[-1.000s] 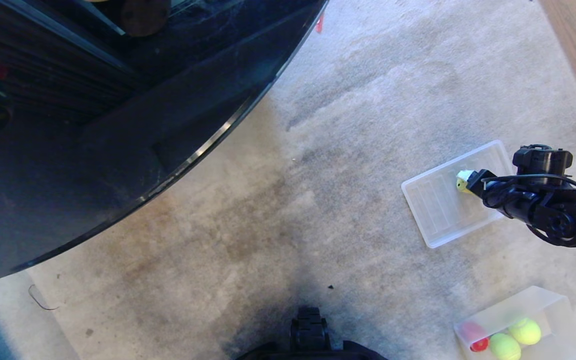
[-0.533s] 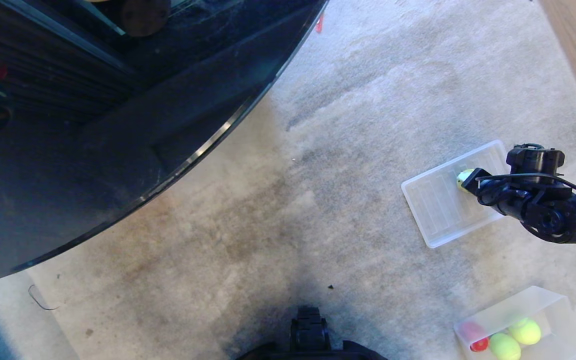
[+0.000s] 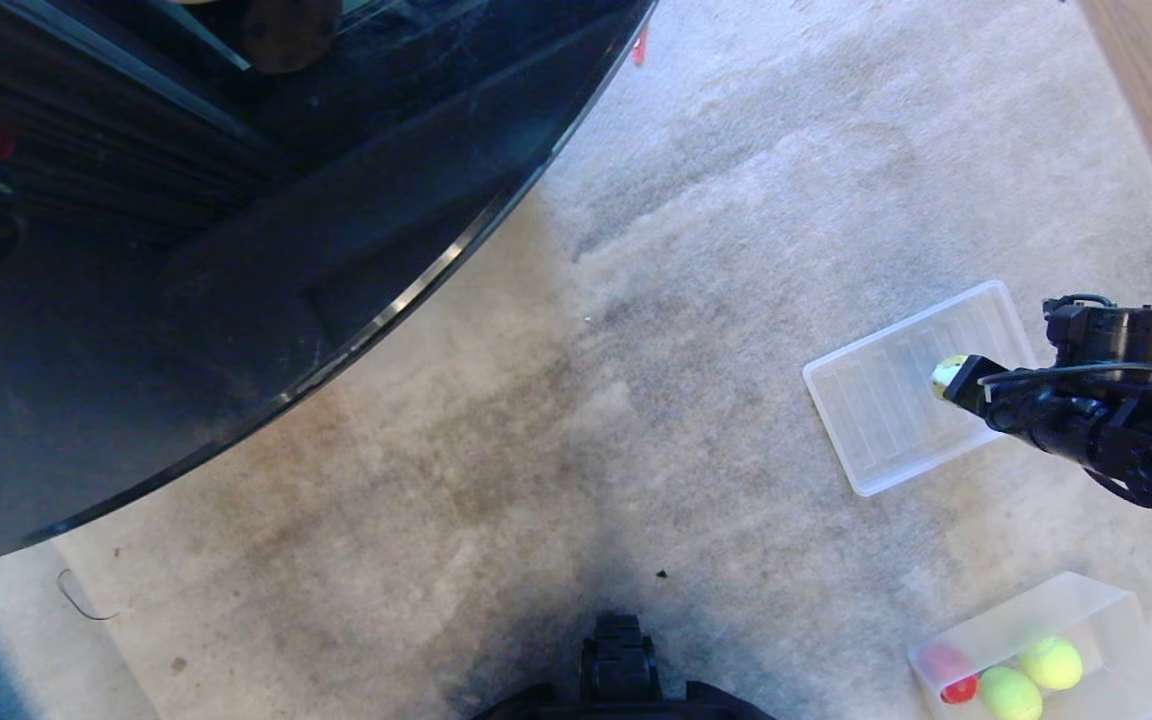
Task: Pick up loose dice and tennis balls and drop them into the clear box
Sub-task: Put the toys in the box
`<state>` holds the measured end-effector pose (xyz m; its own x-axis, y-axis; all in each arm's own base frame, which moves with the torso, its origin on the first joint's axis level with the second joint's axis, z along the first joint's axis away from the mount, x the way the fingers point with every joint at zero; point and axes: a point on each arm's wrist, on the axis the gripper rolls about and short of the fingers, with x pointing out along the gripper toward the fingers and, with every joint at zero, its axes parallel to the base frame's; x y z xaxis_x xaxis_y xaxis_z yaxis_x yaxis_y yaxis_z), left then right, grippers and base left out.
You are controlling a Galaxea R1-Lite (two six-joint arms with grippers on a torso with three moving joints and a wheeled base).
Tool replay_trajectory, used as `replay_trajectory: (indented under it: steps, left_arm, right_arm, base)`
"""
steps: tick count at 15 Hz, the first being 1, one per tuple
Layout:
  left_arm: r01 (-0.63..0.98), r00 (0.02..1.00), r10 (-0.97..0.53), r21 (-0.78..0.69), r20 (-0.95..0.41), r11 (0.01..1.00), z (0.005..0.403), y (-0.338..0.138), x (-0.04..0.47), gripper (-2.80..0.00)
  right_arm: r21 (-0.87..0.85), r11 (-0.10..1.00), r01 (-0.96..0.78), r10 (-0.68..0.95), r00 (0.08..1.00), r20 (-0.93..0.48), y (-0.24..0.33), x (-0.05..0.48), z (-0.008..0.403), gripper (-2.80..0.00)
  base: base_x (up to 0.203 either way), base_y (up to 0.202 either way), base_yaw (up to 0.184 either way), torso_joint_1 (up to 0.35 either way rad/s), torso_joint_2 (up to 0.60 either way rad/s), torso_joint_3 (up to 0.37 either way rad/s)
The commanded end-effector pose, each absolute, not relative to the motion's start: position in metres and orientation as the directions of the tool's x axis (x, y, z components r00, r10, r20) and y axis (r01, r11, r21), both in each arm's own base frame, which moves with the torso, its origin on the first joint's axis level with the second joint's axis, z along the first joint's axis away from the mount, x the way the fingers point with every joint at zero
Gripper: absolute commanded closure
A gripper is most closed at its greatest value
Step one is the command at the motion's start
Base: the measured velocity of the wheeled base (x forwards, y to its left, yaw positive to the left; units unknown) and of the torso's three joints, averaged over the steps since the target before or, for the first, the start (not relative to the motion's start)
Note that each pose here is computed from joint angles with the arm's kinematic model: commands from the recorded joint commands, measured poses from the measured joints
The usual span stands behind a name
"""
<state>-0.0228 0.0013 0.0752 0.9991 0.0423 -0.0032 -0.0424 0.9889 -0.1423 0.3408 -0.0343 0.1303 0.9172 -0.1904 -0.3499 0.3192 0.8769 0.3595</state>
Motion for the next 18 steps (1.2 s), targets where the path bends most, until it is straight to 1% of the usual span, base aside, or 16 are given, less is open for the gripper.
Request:
replay_trajectory:
  steps: [1,5,8,11,13,16,18]
  left_arm:
    - [-0.043,0.999,0.043,-0.144,-0.003,0.989,0.075,0.001,-0.023,0.00]
    - [-0.043,0.999,0.043,-0.144,-0.003,0.989,0.075,0.001,-0.023,0.00]
    - [-0.043,0.999,0.043,-0.144,-0.003,0.989,0.075,0.001,-0.023,0.00]
    - [-0.043,0.999,0.043,-0.144,-0.003,0.989,0.075,0.001,-0.023,0.00]
    - [-0.043,0.999,0.043,-0.144,-0.003,0.989,0.075,0.001,-0.023,0.00]
    - [-0.043,0.999,0.043,-0.144,-0.003,0.989,0.075,0.001,-0.023,0.00]
    - [-0.043,0.999,0.043,-0.144,-0.003,0.989,0.075,0.001,-0.023,0.00]
  right_arm:
    - [0.346,0.892,0.292,-0.190,0.935,-0.299,-0.030,0.307,0.158,0.00]
    - [0.278,0.935,0.222,-0.143,0.950,-0.276,-0.011,0.212,0.191,0.00]
    - [0.226,0.960,0.167,-0.100,0.955,-0.280,-0.002,0.129,0.189,0.00]
    - [0.182,0.973,0.141,-0.088,0.959,-0.269,-0.001,0.054,0.163,0.00]
    - [0.146,0.979,0.142,-0.097,0.955,-0.282,-0.002,0.019,0.137,0.00]
    - [0.079,0.986,0.147,-0.119,0.952,-0.282,-0.002,-0.009,0.104,0.00]
    - [0.006,0.989,0.147,-0.138,0.942,-0.306,-0.002,-0.013,0.087,0.00]
  base:
    - [0.000,0.000,0.000,0.000,0.00,0.000]
    - [0.000,0.000,0.000,0.000,0.00,0.000]
    - [0.000,0.000,0.000,0.000,0.00,0.000]
    - [0.000,0.000,0.000,0.000,0.00,0.000]
    - [0.000,0.000,0.000,0.000,0.00,0.000]
    - [0.000,0.000,0.000,0.000,0.00,0.000]
    - [0.000,0.000,0.000,0.000,0.00,0.000]
